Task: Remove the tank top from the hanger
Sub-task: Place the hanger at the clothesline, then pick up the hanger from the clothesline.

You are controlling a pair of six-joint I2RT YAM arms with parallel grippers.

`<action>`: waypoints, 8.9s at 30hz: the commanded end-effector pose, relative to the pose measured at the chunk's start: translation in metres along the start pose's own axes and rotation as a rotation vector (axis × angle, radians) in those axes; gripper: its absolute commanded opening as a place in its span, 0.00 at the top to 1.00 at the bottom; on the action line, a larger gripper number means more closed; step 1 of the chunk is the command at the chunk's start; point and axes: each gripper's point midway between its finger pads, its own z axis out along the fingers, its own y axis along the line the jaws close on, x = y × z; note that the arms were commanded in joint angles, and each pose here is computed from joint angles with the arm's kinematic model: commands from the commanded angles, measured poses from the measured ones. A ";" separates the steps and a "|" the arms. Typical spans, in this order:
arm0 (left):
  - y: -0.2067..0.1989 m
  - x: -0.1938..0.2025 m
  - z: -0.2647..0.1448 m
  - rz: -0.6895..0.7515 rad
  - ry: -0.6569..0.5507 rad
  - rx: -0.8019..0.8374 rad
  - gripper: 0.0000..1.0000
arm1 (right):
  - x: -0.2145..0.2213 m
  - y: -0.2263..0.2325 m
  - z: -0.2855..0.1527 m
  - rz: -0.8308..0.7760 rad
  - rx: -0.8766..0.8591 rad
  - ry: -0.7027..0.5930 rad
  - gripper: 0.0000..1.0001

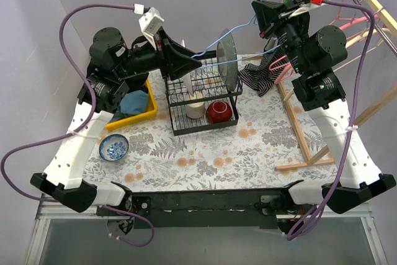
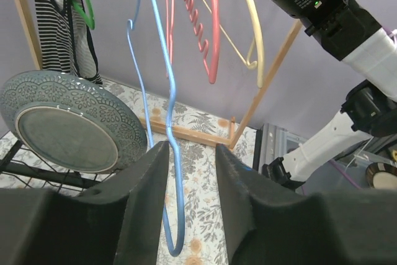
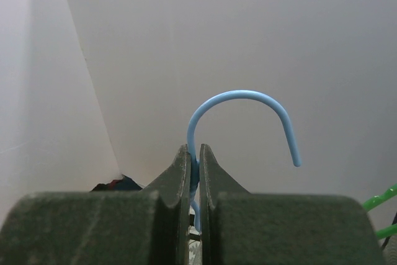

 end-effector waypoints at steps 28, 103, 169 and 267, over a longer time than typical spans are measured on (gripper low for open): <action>0.001 -0.037 0.048 0.099 -0.106 -0.117 1.00 | -0.129 0.032 -0.107 0.095 -0.057 -0.296 0.01; 0.020 0.004 0.189 0.235 -0.261 -0.047 0.06 | -0.175 0.013 -0.163 0.161 0.113 -0.305 0.03; -0.050 0.040 -0.083 0.191 -0.229 -0.320 0.02 | 0.137 -0.175 0.037 0.016 0.901 0.132 0.58; -0.036 0.039 -0.084 0.155 -0.228 -0.400 0.02 | -0.039 -0.137 0.007 -0.430 1.005 -0.204 0.99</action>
